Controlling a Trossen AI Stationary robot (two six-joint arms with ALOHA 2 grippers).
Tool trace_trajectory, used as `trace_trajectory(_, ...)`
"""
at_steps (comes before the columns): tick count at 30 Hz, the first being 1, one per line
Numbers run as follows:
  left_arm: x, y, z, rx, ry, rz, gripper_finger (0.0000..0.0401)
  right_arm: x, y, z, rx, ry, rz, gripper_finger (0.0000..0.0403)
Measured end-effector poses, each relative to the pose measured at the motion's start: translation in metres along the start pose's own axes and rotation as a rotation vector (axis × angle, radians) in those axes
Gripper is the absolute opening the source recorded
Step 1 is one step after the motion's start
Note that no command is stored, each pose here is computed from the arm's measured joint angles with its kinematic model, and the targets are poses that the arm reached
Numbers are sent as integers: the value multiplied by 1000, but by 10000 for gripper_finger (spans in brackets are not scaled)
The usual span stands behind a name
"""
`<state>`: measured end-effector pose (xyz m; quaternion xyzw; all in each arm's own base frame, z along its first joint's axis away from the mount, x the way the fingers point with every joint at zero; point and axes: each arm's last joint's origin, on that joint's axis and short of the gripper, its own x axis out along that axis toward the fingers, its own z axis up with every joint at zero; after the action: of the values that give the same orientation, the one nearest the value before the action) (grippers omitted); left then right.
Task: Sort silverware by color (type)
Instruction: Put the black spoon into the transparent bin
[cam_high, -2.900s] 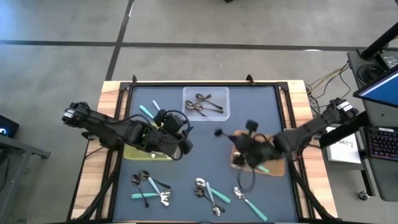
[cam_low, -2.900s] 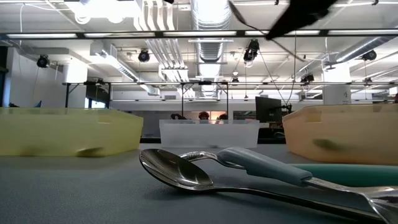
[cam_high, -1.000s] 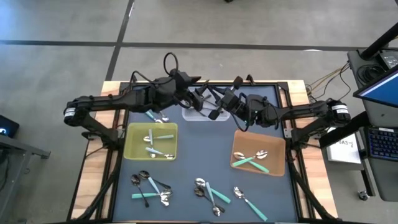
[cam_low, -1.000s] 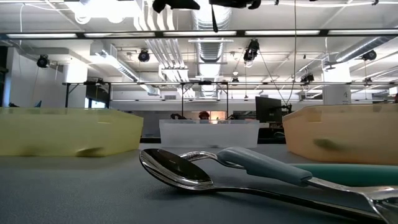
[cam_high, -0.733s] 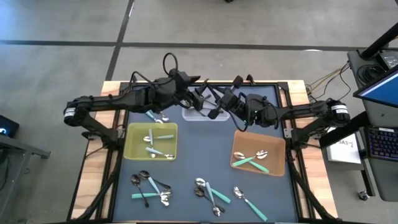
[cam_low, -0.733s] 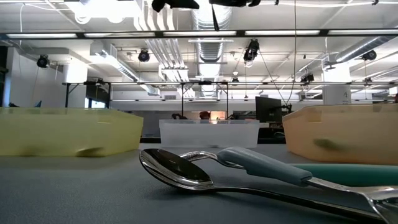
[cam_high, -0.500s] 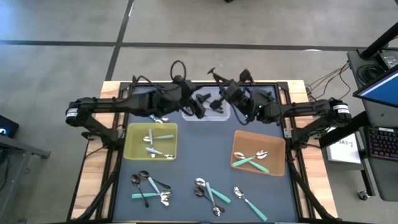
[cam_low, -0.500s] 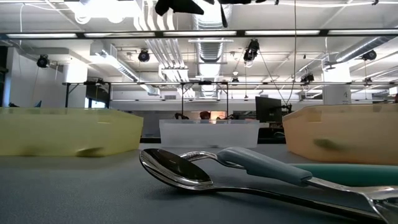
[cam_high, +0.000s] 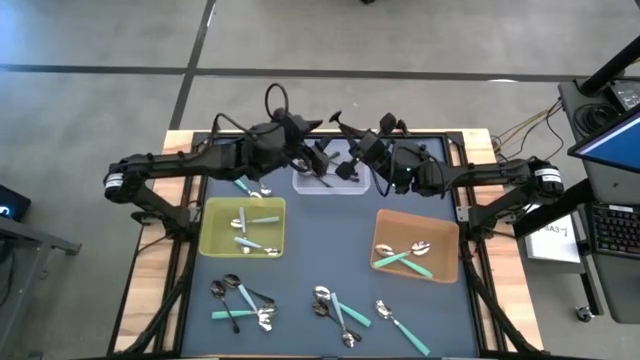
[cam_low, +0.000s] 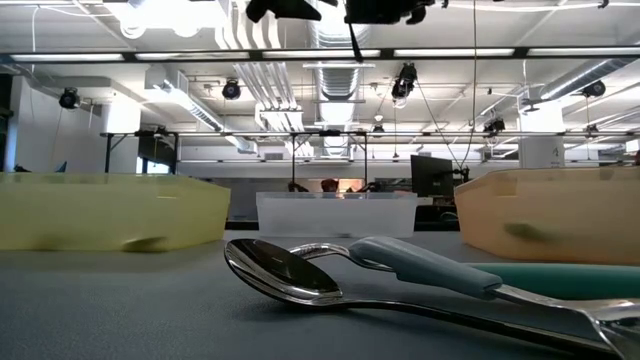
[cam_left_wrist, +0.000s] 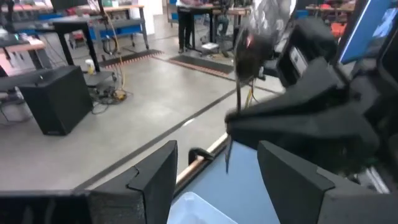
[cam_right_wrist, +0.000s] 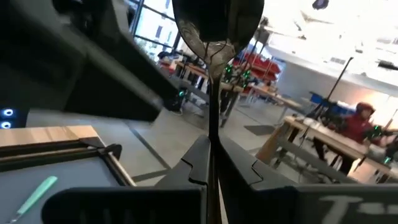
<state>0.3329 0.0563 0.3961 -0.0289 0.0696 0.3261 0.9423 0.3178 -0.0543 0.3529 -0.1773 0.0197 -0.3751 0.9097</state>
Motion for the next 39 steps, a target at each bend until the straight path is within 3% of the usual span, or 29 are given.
trace_trajectory(6,2,4,2,18,-11,-2,205,1,2,-1,67,-18,55,9)
trace_trajectory(15,15,8,2,0,-32,-158,199,3,8,-5,122,-20,102,9)
trace_trajectory(20,18,8,0,2,-26,-169,144,3,9,-6,110,-16,106,9)
trace_trajectory(26,20,13,1,8,-28,-160,16,3,9,-6,93,-16,101,9)
trace_trajectory(34,24,23,2,-15,-21,-208,1,5,6,-7,76,-12,90,19)
trace_trajectory(39,29,33,2,-14,-19,-174,0,6,3,-8,48,-5,82,44)
